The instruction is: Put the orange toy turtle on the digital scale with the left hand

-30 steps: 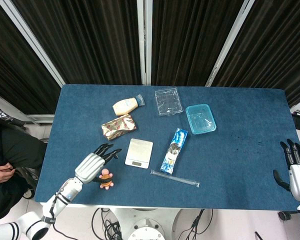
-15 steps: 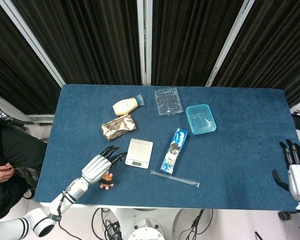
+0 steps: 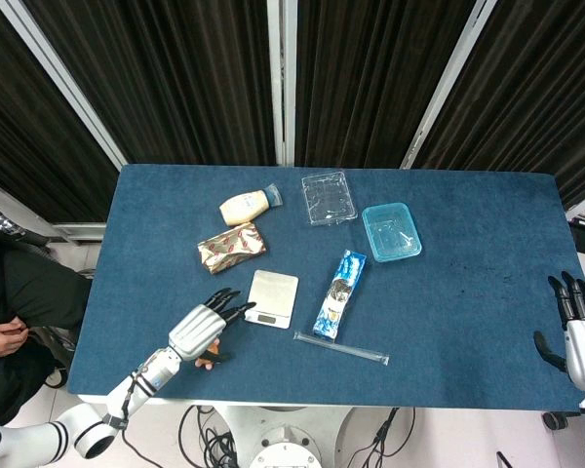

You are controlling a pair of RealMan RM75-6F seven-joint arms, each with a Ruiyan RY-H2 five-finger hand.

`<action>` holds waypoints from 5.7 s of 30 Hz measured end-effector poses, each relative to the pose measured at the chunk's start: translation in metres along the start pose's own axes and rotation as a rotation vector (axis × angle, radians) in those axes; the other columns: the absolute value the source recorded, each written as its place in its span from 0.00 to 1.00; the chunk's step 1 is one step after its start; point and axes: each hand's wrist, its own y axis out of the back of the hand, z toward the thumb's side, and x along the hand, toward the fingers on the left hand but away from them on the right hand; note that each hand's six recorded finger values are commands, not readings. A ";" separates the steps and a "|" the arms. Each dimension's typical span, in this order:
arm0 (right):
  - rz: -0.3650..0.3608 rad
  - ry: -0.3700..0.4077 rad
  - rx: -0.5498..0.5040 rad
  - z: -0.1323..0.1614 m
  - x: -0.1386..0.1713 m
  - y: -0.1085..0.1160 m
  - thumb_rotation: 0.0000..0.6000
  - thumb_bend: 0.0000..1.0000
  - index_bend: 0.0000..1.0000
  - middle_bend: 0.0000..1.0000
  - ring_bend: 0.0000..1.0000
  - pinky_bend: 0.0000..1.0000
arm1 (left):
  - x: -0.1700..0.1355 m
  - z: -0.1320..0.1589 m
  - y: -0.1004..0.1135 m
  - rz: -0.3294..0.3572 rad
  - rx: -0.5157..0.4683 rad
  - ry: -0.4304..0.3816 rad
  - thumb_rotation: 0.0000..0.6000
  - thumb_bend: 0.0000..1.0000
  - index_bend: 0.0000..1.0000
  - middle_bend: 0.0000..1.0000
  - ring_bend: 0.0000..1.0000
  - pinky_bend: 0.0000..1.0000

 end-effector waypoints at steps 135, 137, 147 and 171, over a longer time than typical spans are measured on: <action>0.037 0.026 -0.019 0.002 -0.015 0.000 1.00 0.25 0.00 0.00 0.00 0.00 | -0.048 -0.007 -0.005 -0.220 0.151 0.057 1.00 0.19 0.26 0.22 0.18 0.37; 0.038 0.024 -0.019 0.002 -0.015 0.000 1.00 0.25 0.00 0.00 0.00 0.00 | -0.047 -0.006 -0.008 -0.226 0.154 0.051 1.00 0.20 0.28 0.25 0.20 0.39; 0.032 0.019 -0.023 -0.001 -0.014 -0.001 1.00 0.25 0.00 0.00 0.00 0.00 | -0.043 -0.008 -0.007 -0.204 0.164 0.060 1.00 0.26 0.43 0.45 0.39 0.63; -0.007 0.032 -0.042 -0.001 -0.009 0.009 1.00 0.25 0.00 0.00 0.00 0.00 | 0.017 -0.005 0.053 -0.028 0.154 0.019 1.00 0.28 0.52 0.54 0.48 0.71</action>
